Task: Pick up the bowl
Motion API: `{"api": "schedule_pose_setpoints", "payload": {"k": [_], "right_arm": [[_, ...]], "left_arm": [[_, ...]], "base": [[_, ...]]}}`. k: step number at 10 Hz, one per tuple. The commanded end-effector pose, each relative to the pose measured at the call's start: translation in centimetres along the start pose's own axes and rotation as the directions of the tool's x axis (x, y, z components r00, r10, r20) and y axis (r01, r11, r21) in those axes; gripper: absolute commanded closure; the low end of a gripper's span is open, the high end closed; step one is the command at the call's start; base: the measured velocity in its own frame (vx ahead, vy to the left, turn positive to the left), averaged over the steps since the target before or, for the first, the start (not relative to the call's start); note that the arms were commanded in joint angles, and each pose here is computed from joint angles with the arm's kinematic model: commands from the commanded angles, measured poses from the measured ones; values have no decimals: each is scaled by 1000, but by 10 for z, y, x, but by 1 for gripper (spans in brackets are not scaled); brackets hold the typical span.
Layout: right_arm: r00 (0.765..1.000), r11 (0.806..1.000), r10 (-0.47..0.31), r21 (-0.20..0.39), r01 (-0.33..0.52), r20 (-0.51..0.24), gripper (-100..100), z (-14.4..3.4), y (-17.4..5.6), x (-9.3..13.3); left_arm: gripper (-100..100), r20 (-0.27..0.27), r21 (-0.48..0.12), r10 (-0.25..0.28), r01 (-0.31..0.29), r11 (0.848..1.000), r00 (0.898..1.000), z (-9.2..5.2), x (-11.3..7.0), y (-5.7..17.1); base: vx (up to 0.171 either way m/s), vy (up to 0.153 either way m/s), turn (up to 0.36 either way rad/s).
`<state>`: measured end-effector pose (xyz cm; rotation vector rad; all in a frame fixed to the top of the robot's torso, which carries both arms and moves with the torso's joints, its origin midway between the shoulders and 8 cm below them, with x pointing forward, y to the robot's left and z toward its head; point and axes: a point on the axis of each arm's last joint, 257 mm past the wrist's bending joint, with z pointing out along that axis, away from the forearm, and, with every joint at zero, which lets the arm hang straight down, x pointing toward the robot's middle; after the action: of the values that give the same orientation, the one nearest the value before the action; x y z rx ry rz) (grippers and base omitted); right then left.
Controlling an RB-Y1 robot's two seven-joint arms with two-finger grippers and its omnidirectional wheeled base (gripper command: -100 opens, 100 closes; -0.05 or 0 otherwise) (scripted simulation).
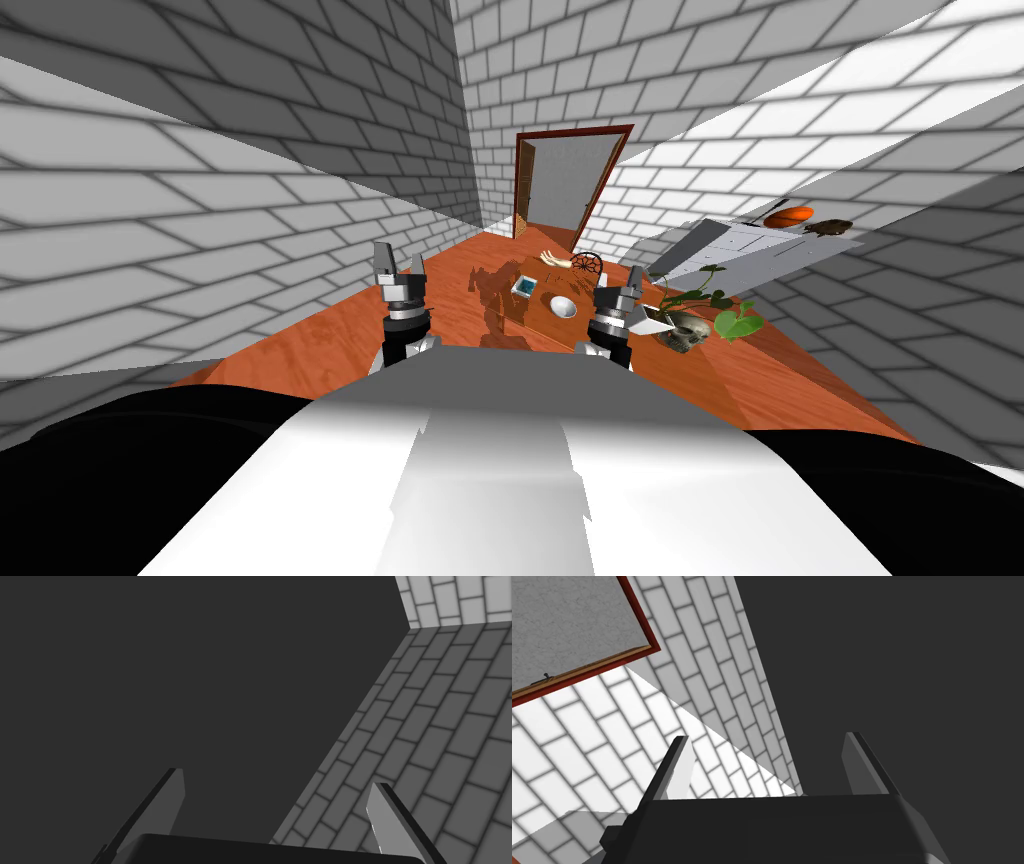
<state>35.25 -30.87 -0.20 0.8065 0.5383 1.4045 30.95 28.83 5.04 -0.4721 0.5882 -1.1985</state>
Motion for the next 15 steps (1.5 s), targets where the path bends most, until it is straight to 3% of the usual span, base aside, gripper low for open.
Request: {"api": "schedule_pose_setpoints", "payload": {"k": [1,7,9,10,11,12,13,14,15], "right_arm": [[999,1000,-23,15,24,-38,-100,-1,-7,5],[960,979,-156,93,181,-233,-100,-13,-62,26],[920,959,-219,104,265,-325,-100,-20,-86,36],[914,953,-224,122,279,-337,-100,-25,-95,32],[882,938,-260,115,328,-393,-100,-29,-105,37],[882,933,-260,133,334,-393,-100,-33,-113,34],[843,914,-295,126,387,-450,-100,-39,-126,36],[843,909,-294,140,392,-451,-100,-43,-133,33],[797,886,-327,129,446,-508,-100,-50,-146,34]], "left_arm": [[0,0,0,0,0,1000,1000,0,0,0],[0,0,0,0,0,1000,1000,0,0,0],[0,0,0,0,0,1000,1000,0,0,0],[0,0,0,0,0,1000,1000,0,0,0],[0,0,0,0,0,1000,1000,0,0,0],[0,0,0,0,0,1000,1000,0,0,0],[0,0,0,0,0,1000,1000,0,0,0],[0,0,0,0,0,1000,1000,0,0,0],[0,0,0,0,0,1000,1000,0,0,0]], "base": [[-11,26,12],[-40,96,23],[-23,111,46],[-27,106,11],[-37,125,41],[-34,89,16],[-35,92,37],[-19,77,25],[-27,103,64]]}}
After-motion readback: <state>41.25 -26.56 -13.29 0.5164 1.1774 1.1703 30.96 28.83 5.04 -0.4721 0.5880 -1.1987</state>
